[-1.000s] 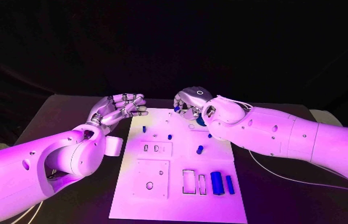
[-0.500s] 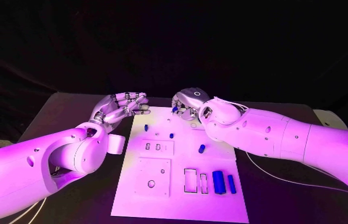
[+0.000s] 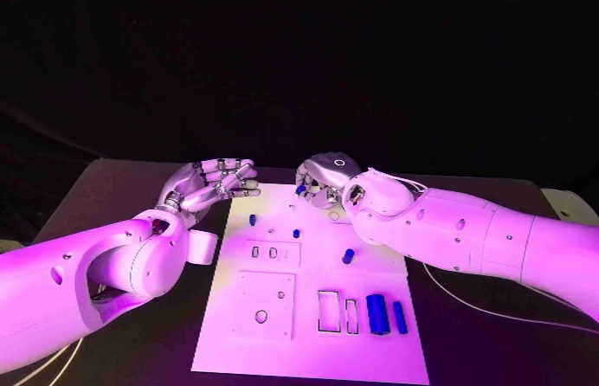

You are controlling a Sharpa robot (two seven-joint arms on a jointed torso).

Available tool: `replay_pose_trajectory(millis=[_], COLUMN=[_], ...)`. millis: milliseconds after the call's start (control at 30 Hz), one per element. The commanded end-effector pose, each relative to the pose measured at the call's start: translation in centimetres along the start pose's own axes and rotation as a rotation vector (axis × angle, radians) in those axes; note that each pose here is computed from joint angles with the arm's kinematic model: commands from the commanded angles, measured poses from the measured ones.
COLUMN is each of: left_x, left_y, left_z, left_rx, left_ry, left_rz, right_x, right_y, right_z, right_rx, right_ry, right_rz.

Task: Assemble the parts on the task board

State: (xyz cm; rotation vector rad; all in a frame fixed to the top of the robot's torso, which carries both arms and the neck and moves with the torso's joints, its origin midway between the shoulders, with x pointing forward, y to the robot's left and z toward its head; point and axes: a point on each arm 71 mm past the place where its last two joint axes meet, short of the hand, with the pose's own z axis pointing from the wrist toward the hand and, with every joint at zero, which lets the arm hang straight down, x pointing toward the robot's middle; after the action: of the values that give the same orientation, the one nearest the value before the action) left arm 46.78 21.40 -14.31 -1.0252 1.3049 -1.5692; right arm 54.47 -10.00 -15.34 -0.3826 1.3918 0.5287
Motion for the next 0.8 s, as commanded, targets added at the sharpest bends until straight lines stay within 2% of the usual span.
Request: replay_pose_trajectory(millis=[33,800], left_x=[0.21,0.23], left_y=[-0.16,-0.14], left_z=[0.08,0.21], left_rx=[0.009,0.007], left_ry=[0.02,0.021], left_rz=[-0.005,-0.005], right_x=[0.1,0.97], right_y=[0.27,0.17], right_z=[0.05,0.45], right_rx=[-0.017,0.002], right_ry=[0.0,0.023], right_rz=[0.006,0.006])
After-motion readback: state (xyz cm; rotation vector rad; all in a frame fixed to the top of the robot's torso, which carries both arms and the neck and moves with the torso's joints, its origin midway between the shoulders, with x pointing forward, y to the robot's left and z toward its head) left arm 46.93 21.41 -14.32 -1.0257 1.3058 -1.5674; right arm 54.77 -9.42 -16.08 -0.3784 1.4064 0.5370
